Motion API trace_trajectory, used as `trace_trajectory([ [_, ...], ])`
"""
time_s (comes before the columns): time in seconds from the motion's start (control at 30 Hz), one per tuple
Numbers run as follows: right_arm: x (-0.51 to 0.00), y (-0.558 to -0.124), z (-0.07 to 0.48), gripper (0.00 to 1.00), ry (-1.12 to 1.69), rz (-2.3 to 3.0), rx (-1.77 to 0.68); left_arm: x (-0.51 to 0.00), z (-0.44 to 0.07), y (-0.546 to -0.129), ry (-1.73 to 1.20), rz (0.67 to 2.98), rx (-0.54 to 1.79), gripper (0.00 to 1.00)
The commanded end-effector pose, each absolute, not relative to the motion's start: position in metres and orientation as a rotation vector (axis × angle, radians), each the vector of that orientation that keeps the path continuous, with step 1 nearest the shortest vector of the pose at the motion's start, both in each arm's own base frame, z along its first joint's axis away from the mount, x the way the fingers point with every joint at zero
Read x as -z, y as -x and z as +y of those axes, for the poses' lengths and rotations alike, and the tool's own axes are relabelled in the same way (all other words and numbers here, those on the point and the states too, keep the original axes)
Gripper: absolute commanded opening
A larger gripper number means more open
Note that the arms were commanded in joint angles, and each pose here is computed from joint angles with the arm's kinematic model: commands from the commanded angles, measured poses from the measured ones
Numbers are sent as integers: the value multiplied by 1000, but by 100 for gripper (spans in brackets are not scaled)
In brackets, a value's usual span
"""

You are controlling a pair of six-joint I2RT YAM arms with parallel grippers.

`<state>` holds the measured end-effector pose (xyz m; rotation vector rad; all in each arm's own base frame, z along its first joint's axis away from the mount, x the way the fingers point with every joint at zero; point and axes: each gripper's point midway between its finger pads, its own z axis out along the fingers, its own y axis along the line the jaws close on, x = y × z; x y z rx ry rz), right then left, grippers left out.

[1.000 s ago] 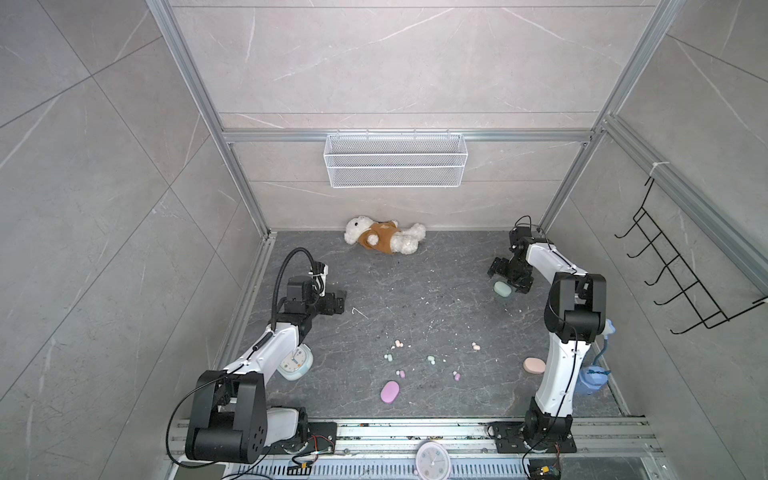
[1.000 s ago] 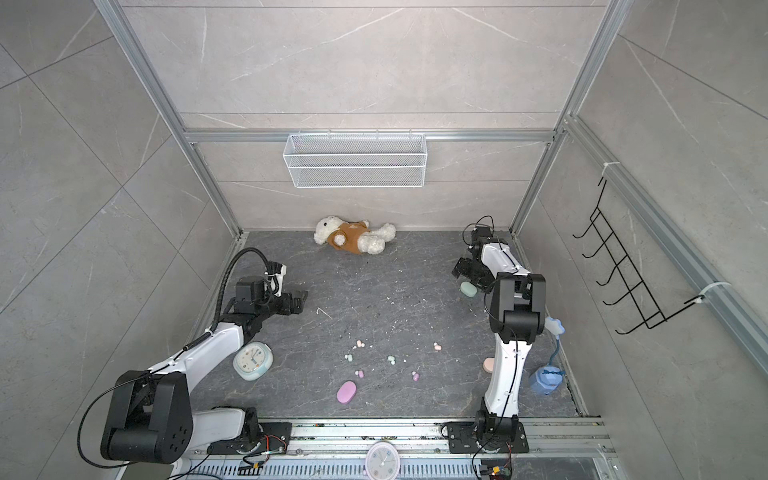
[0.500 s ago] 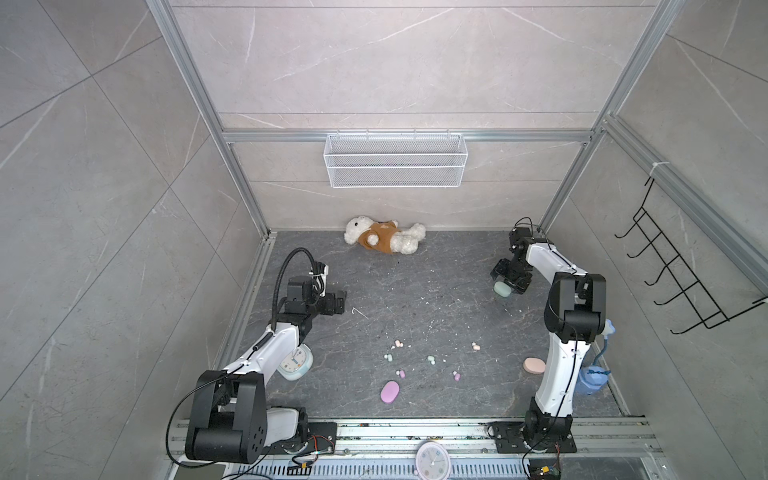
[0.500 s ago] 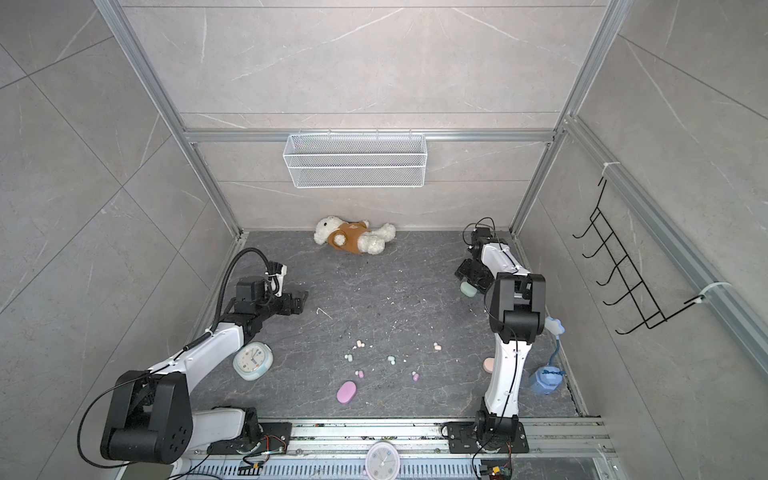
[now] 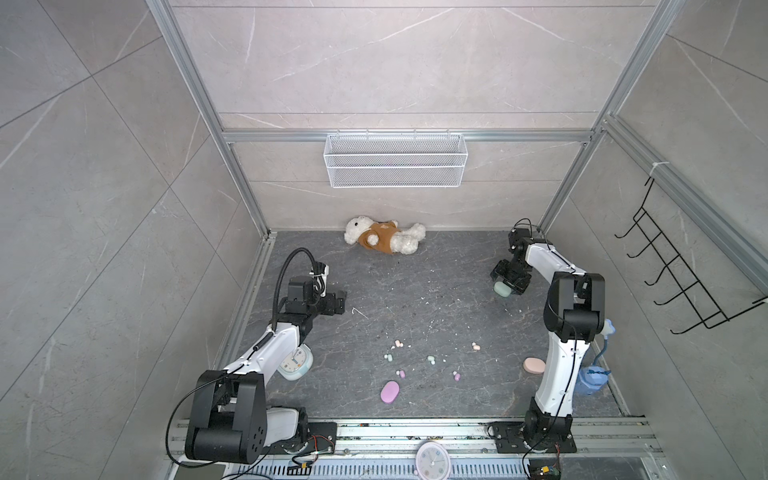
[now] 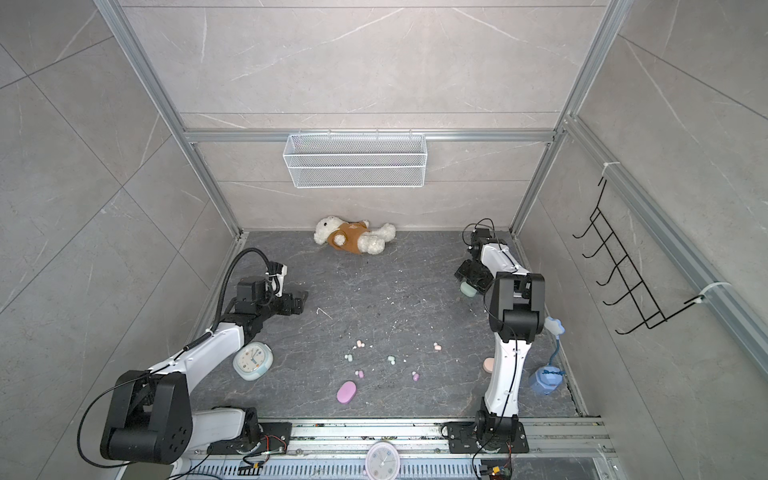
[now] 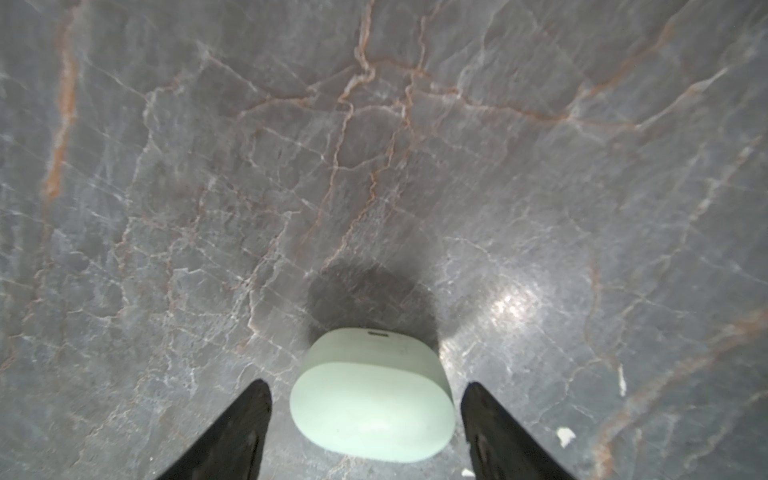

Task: Insert the wireless bluetooth earbuds into the charging case
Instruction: 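Lower the right gripper and close it on the mint-green case, then carry the case toward the left gripper while the left gripper reaches to meet it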

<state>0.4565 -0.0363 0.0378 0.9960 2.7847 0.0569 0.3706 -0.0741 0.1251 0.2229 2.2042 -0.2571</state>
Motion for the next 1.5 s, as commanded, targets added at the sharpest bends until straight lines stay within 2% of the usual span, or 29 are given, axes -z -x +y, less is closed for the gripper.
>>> trace_trajectory([
  [0.0, -25, -445, -34, 75, -1036, 2835, -47, -142, -77, -378, -242, 2168, 246, 100],
  [0.2, -27, -447, -35, 72, -1039, 2820, -55, -141, -77, -377, -248, 2169, 237, 100],
  [0.57, -20, -445, -34, 72, -1039, 2842, -61, -142, -78, -377, -254, 2170, 228, 100],
  [0.87, -33, -445, -33, 63, -1035, 2793, -89, -144, -79, -375, -257, 2168, 224, 100],
  [1.13, -56, -433, -23, 60, -988, 2746, -175, -149, -87, -370, -266, 2177, 271, 100],
  [1.47, -65, -386, 42, 58, -802, 2791, -422, -165, -122, -353, -390, 2164, 407, 100],
])
